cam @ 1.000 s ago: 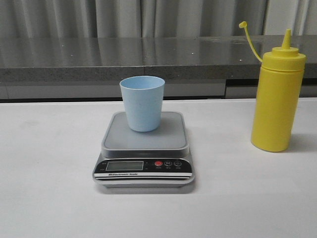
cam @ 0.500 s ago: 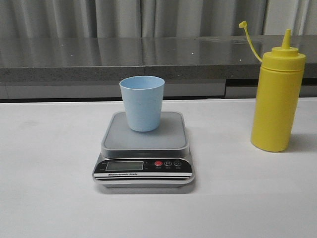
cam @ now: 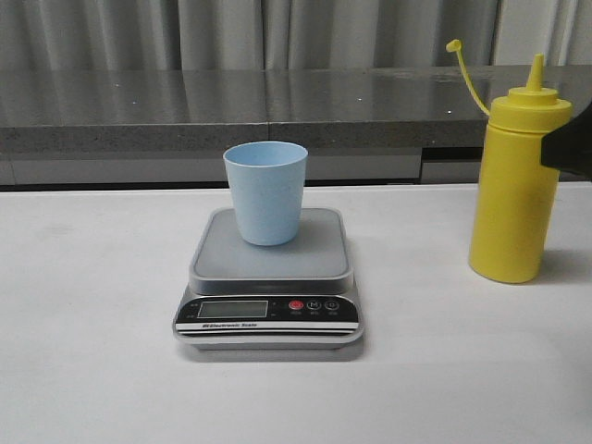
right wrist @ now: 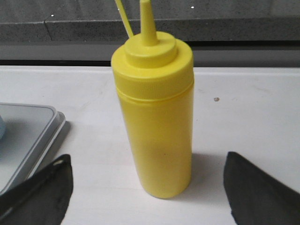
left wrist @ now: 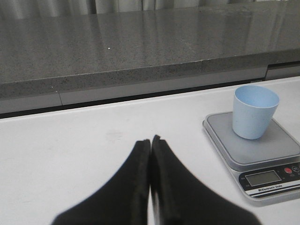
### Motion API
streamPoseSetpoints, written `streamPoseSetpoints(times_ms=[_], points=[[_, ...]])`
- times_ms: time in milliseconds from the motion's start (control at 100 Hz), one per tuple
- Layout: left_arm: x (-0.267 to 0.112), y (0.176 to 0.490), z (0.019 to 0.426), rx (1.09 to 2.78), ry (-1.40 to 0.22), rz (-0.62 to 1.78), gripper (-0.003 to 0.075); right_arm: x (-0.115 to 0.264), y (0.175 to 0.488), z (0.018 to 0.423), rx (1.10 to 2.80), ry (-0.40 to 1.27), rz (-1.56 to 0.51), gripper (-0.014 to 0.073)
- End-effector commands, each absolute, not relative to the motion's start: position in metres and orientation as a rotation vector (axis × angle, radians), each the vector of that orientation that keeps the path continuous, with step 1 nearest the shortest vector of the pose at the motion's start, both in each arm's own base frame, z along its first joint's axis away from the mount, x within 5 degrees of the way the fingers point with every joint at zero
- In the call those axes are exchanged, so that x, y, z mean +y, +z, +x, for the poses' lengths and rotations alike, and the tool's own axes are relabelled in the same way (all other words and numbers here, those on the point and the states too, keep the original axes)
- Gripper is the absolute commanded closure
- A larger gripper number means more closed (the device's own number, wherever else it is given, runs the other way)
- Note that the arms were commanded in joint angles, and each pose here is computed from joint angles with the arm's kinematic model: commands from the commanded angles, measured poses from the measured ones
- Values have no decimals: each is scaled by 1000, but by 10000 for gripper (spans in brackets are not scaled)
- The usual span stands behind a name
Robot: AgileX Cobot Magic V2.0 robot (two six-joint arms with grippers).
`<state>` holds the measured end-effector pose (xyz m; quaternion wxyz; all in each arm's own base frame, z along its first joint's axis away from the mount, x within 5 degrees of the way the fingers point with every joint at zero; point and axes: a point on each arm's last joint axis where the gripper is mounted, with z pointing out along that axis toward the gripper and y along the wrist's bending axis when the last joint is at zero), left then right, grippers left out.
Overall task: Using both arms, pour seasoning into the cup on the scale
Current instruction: 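Close the right gripper around the yellow bottle and lift it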
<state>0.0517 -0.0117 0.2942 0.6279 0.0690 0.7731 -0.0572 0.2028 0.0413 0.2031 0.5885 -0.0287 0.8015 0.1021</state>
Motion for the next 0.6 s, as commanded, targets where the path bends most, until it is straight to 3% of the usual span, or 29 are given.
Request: streamPoseSetpoints(times_ms=[0, 590], points=[[-11, 308, 53, 1688, -135, 139, 741, 46, 215, 219, 1751, 254, -78, -48], [-11, 308, 53, 1688, -135, 139, 741, 58, 189, 281, 1769, 257, -77, -48]])
